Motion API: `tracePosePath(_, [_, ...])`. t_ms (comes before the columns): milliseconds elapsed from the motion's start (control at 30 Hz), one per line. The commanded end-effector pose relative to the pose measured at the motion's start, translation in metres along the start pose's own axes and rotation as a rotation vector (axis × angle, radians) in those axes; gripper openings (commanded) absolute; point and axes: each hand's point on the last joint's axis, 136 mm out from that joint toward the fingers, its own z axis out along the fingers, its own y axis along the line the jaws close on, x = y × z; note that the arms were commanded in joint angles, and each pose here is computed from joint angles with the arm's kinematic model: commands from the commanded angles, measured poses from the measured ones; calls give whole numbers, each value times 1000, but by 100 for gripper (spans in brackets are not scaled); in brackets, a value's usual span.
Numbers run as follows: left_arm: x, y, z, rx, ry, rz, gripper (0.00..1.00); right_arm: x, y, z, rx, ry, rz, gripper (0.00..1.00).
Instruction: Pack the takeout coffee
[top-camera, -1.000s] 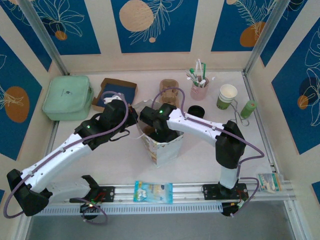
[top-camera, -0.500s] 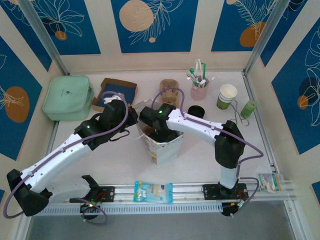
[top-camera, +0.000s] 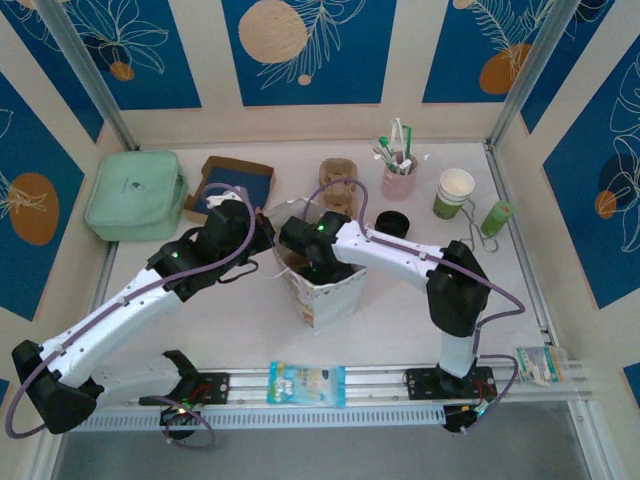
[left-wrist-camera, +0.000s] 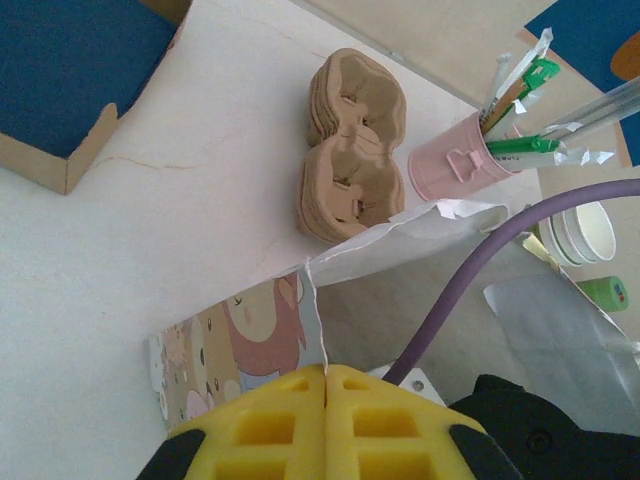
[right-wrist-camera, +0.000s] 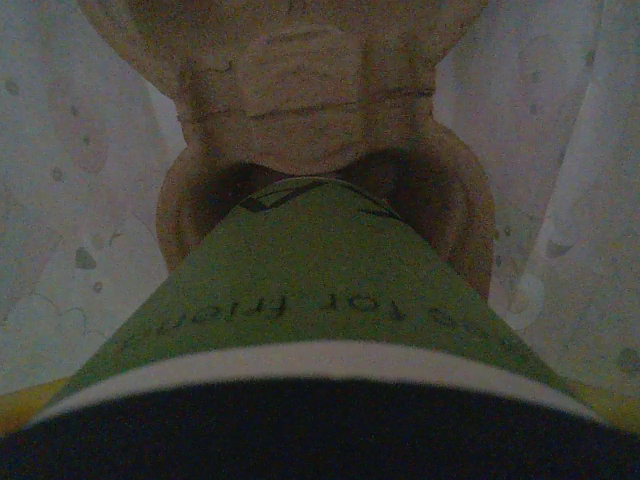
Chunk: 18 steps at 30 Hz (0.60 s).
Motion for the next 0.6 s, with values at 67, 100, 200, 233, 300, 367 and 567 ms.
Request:
tracePosePath(67, [3, 0, -5, 9, 2, 28, 0, 1, -5, 15, 28, 28, 10, 22])
tracePosePath(100, [2, 0, -5, 11, 0, 28, 0, 1, -5, 16, 27, 28, 11, 22])
tracePosePath(200, [3, -1, -5, 17, 2, 26, 0, 1, -5, 20, 27, 35, 14, 22])
tracePosePath(233, [3, -1, -4, 16, 2, 27, 0, 2, -6, 22, 28, 38, 14, 22])
tracePosePath(300, [3, -1, -5, 18, 4, 28, 0, 2, -7, 25, 29, 42, 18, 22])
tracePosePath(367, [3, -1, -4, 17, 2, 27, 0, 3, -7, 27, 28, 46, 20, 22])
tracePosePath(567, [2, -1, -6, 23, -4, 26, 0, 4, -9, 34, 30, 54, 25, 22])
